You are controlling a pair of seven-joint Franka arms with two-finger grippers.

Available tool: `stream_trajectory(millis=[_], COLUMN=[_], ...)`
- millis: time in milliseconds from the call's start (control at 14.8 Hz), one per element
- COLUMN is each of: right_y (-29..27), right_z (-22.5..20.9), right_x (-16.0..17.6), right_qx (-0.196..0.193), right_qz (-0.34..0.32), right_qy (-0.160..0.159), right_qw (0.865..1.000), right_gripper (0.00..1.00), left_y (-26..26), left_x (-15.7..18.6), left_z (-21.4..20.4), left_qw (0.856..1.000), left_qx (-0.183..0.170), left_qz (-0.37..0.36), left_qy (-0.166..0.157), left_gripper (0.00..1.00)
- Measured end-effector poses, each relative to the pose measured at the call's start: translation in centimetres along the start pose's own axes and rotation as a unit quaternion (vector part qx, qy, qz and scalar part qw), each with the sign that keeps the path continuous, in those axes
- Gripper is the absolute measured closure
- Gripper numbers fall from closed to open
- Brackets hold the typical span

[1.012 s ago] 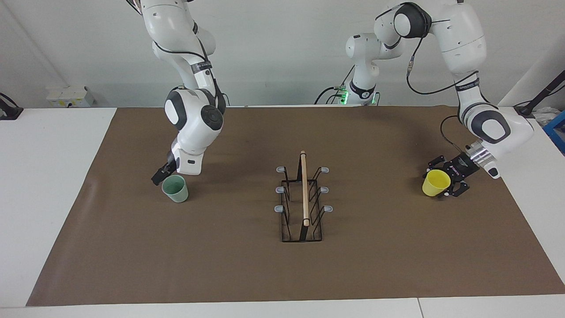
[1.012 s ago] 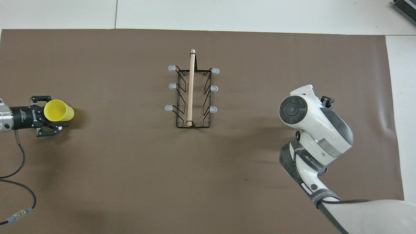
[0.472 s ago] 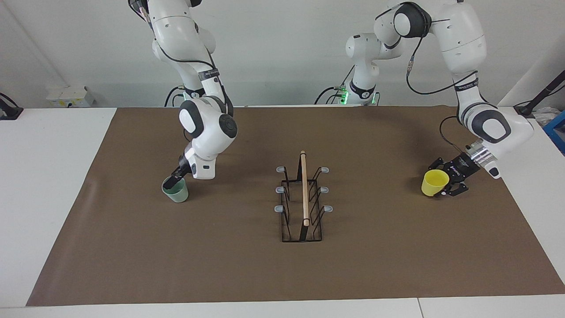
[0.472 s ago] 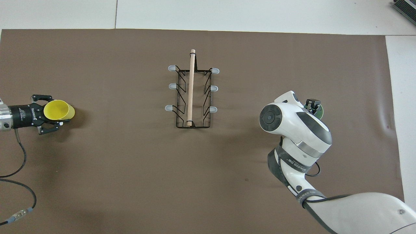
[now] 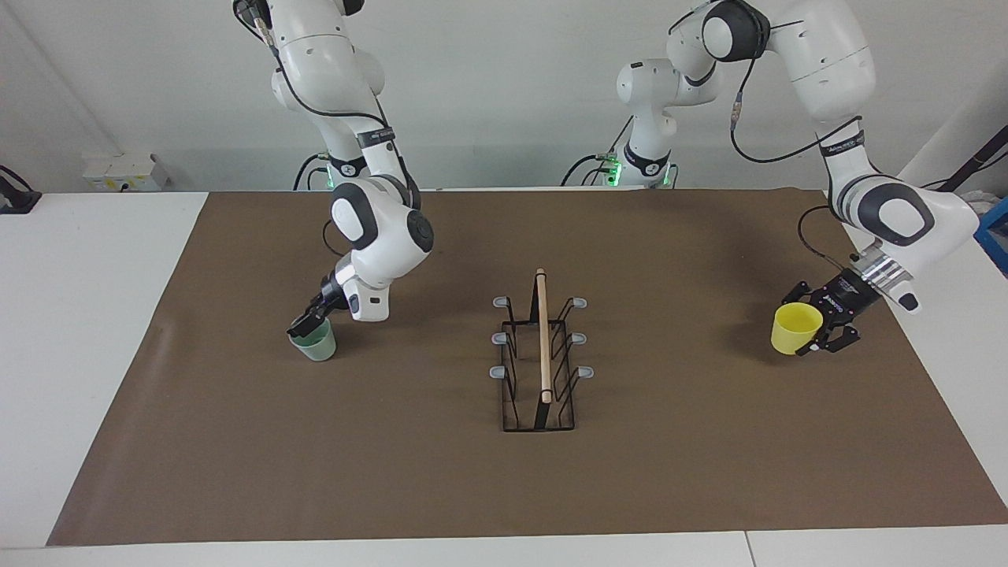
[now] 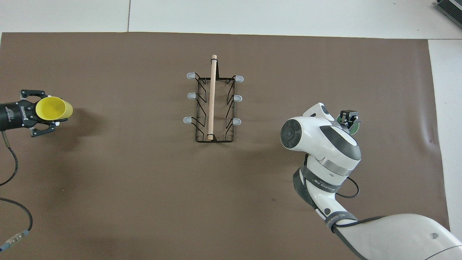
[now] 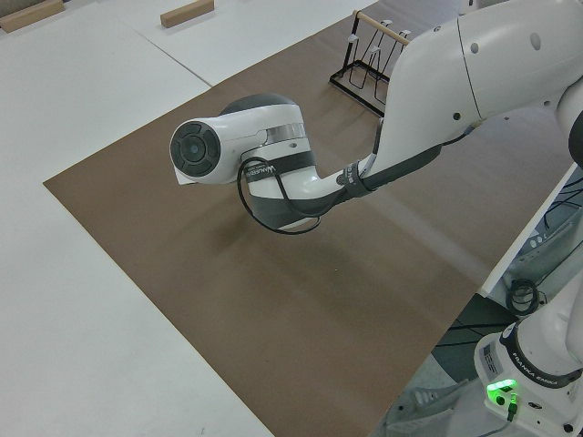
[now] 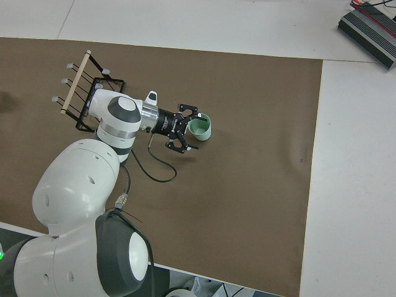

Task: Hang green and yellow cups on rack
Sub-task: 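Lift the yellow cup with the left gripper and tilt it sideways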

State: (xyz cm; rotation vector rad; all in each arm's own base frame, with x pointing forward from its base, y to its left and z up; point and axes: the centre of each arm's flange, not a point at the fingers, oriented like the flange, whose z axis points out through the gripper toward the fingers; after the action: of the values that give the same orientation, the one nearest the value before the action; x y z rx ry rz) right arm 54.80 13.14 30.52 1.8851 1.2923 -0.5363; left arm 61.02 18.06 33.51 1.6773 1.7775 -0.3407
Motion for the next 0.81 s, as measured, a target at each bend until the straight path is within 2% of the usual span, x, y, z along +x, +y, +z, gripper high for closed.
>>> stream_trajectory(millis=[337, 675, 810], right_y=[1.4, 2.1, 2.0], right_z=[0.0, 0.5, 0.6], right_x=[-0.4, 0.5, 0.7], right_qx=[-0.056, -0.074, -0.074], right_qz=[-0.021, -0.047, -0.053], right_qy=[-0.013, -0.021, -0.024], right_qw=[0.998, 0.996, 0.996], right_gripper=[0.00, 0.00, 0.00], left_y=[1.8, 2.2, 2.4], left_x=[-2.9, -6.2, -9.0], left_z=[-2.1, -5.4, -5.4], left_qw=[0.996, 0.989, 0.985], left_qx=[0.011, 0.027, 0.045], left_qz=[0.064, 0.106, 0.117], left_qy=[0.056, 0.098, 0.117], left_gripper=[0.34, 0.34, 0.34])
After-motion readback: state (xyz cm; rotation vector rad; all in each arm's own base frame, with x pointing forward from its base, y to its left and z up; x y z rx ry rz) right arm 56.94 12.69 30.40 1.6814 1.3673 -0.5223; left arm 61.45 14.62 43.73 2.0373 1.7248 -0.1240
